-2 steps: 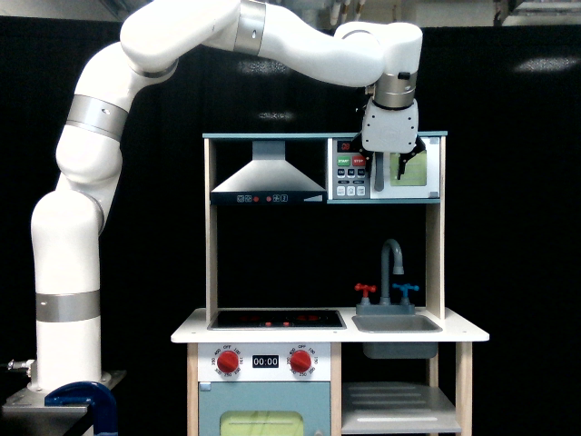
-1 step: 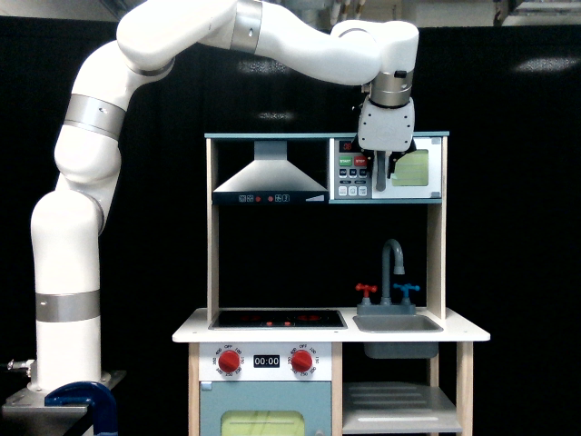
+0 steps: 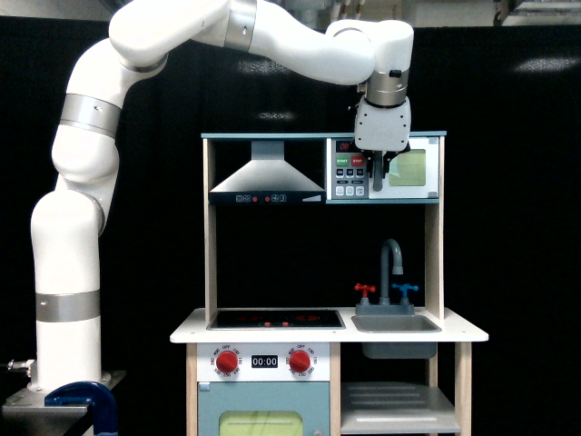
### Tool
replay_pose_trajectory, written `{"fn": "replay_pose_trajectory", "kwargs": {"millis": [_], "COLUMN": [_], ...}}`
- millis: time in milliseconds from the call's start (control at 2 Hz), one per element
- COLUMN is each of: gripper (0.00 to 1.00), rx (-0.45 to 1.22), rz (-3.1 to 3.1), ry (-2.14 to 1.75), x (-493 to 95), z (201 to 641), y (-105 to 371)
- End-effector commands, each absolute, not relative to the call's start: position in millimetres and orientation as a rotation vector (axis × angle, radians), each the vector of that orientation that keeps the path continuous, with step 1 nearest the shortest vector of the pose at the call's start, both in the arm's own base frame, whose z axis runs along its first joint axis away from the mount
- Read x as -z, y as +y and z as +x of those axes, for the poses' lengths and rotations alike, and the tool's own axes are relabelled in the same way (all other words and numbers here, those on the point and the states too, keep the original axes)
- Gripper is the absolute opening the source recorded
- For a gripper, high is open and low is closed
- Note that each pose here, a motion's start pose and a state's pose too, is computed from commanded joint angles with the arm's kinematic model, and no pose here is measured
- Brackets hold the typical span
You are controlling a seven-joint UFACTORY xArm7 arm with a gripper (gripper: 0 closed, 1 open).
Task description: Open the oven door
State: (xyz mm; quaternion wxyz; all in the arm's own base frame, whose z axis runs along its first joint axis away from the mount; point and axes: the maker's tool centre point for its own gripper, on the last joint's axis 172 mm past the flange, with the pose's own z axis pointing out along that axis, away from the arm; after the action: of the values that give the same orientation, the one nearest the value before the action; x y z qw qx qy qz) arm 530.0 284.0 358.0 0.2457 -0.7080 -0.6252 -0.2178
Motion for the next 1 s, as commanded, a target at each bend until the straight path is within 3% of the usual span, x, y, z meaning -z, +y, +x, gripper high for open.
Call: {"fn": "replay_pose_trajectory", "kwargs": {"millis": [1000], "gripper": [0.00], "rx": [0.594], "rz": [-1.932], "ry": [-1.706], "x": [-348.0], "z": [574.0], "y": [216.0]}}
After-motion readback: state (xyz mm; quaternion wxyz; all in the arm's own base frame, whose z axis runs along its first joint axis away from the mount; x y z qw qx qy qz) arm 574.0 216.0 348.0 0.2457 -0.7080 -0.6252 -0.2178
